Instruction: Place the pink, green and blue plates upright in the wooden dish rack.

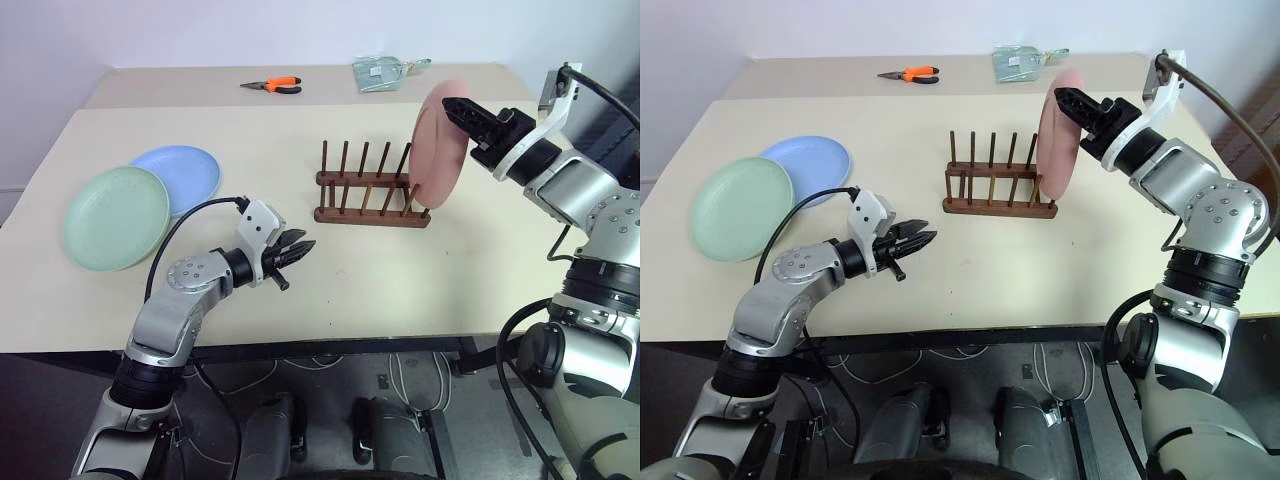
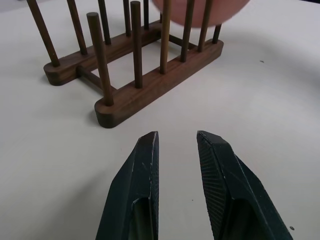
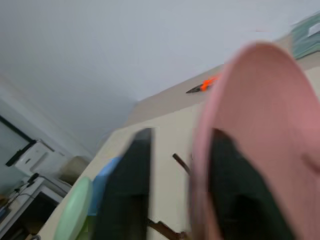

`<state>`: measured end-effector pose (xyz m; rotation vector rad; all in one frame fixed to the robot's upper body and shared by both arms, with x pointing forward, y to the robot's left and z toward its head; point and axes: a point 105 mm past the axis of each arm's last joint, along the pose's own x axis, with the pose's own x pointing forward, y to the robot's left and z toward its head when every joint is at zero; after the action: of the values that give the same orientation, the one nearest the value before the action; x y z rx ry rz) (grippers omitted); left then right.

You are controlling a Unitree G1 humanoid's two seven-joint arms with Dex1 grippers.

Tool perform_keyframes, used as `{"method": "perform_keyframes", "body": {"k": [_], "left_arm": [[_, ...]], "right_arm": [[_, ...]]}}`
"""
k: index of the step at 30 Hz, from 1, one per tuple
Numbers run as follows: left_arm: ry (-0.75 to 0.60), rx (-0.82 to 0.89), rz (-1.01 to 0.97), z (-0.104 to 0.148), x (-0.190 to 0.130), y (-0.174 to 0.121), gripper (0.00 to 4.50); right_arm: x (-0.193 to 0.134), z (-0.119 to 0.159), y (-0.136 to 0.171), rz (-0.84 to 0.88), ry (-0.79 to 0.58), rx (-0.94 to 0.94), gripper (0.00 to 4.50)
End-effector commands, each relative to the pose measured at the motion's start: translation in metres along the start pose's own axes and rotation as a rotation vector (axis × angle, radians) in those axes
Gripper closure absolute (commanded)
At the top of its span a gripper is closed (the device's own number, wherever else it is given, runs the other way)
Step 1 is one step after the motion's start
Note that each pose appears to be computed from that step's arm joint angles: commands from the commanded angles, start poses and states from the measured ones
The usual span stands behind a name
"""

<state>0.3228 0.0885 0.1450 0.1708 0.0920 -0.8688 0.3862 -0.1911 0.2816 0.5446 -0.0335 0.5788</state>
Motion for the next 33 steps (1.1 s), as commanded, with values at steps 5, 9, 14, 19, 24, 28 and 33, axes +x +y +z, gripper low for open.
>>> {"method": "perform_keyframes", "body": {"k": [5,9,14,19,24,28,33], "left_arm": [[-0.212,-0.082,0.330,0.041,-0.020,0.053,0.20],[-0.265,-0.169,0.883,0.045,-0.079,0.132,0.20],[-0.177,-0.225,1.426,0.024,-0.177,0.178,0.20],[-0.135,-0.395,1.619,-0.005,-0.231,0.174,0.11],[-0.104,-0.669,1.593,-0.041,-0.231,0.157,0.11],[-0.088,-0.888,1.489,-0.066,-0.212,0.145,0.66],[-0.113,-1.009,1.435,-0.079,-0.204,0.140,3.00]], "right_arm": [[-0.004,0.056,0.006,-0.154,-0.216,-0.684,0.91],[-0.007,0.078,0.039,-0.096,-0.313,-1.015,0.91],[-0.003,0.023,0.106,0.335,-0.186,-1.097,0.91],[-0.012,-0.083,0.140,0.712,0.119,-1.054,0.03],[-0.019,-0.126,0.149,0.812,0.180,-1.000,0.03],[-0.021,-0.136,0.150,0.829,0.196,-0.979,0.00],[-0.023,-0.140,0.145,0.817,0.207,-1.004,0.00]]}}
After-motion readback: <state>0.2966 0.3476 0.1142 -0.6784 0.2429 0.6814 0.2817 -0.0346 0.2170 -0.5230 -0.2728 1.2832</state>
